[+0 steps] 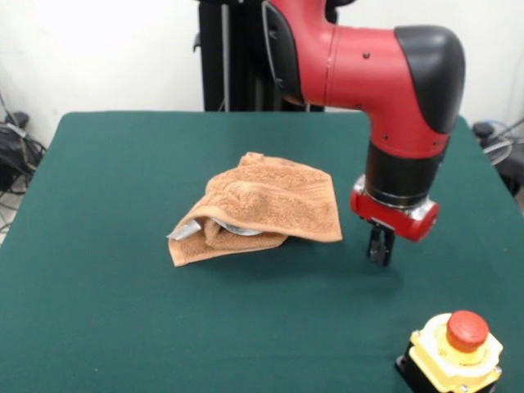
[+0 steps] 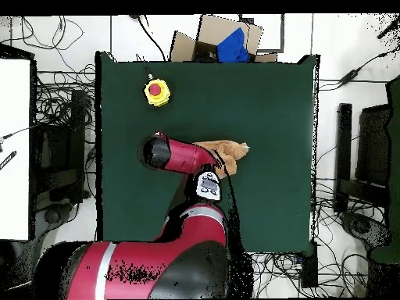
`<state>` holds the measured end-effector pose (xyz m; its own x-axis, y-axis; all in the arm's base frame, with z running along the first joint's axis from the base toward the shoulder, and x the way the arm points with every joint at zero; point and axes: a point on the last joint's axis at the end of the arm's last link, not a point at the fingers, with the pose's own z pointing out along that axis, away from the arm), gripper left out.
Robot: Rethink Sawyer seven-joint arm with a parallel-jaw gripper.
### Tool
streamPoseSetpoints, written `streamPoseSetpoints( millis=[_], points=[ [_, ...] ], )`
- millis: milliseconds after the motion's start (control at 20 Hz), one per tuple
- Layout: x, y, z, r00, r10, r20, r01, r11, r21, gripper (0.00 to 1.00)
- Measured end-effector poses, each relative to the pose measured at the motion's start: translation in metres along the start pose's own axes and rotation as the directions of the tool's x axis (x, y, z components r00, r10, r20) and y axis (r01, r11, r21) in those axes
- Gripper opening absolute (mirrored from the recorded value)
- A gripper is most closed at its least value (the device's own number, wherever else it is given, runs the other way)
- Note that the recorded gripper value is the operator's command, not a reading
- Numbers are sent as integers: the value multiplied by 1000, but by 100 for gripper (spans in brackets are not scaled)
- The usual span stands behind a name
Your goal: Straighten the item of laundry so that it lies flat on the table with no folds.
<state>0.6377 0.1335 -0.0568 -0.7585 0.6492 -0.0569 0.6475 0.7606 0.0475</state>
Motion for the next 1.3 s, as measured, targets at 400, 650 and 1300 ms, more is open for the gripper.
streamPoseSetpoints(
  millis=[400, 650, 1300],
  points=[
    [2, 4, -1, 1000, 2, 15, -2, 1000, 9, 0],
    [8, 16, -9, 998, -36, 47, 35, 999, 14, 0],
    [-29, 47, -67, 993, -48, 108, 50, 999, -17, 0]
  ],
)
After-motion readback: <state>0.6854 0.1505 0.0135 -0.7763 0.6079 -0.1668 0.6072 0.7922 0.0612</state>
